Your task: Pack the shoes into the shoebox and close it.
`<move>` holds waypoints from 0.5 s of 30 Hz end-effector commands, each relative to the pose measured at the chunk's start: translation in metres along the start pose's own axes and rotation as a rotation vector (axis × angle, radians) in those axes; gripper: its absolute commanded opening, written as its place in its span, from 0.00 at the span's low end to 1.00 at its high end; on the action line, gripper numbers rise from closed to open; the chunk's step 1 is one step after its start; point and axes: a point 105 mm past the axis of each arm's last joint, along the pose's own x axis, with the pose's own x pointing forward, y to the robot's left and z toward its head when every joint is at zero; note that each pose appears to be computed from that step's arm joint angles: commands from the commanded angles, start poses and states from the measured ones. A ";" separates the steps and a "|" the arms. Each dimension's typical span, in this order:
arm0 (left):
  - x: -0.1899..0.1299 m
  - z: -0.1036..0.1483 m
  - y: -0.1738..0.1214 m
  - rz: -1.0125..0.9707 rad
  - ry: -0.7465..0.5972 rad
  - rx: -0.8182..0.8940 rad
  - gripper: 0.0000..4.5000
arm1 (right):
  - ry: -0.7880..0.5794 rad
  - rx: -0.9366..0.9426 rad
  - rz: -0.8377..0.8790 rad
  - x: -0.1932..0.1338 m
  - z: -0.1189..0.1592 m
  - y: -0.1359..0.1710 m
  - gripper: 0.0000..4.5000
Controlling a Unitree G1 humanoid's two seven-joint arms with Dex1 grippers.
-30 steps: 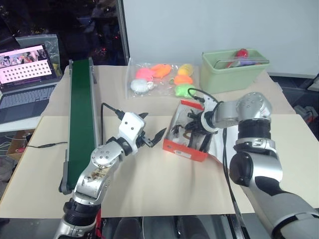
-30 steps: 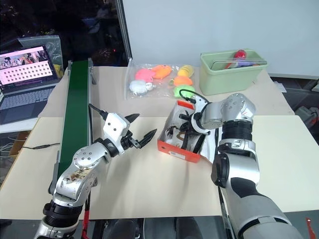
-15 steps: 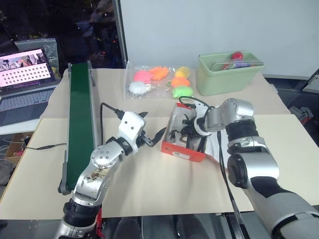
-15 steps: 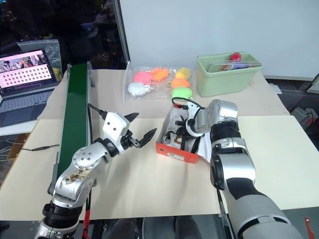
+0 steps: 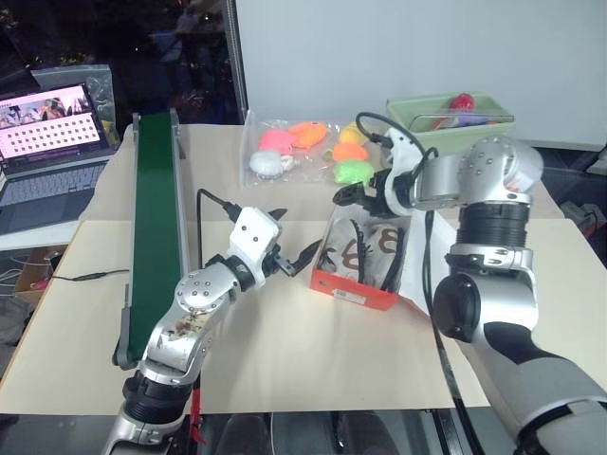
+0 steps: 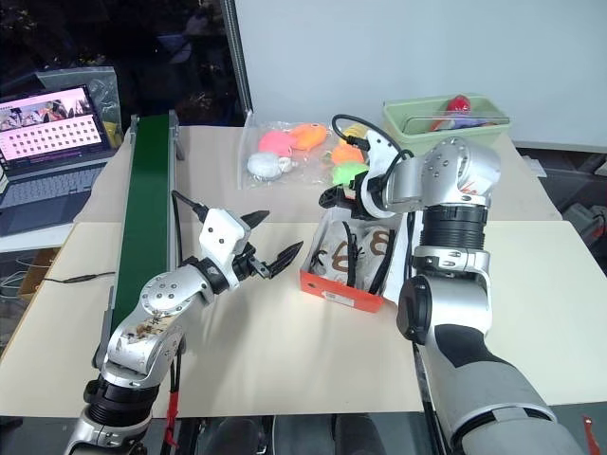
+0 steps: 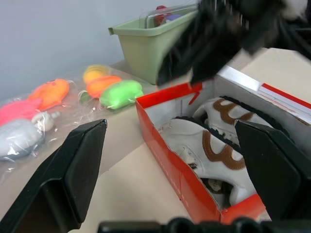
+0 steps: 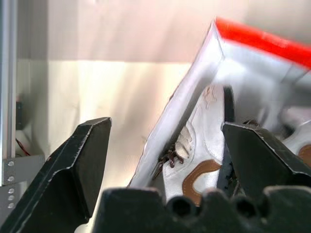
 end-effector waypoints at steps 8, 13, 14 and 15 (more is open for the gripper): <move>-0.047 -0.003 0.004 -0.325 0.075 0.064 1.00 | -0.373 -0.291 0.426 -0.117 -0.039 0.016 0.66; -0.052 -0.006 0.000 -0.376 0.095 0.058 1.00 | -0.239 -0.286 0.528 -0.145 -0.106 0.004 0.24; -0.051 -0.007 0.000 -0.383 0.097 0.059 1.00 | -0.180 -0.266 0.556 -0.147 -0.126 0.005 0.17; -0.051 -0.007 0.000 -0.389 0.099 0.060 1.00 | -0.119 -0.253 0.568 -0.148 -0.144 0.005 0.10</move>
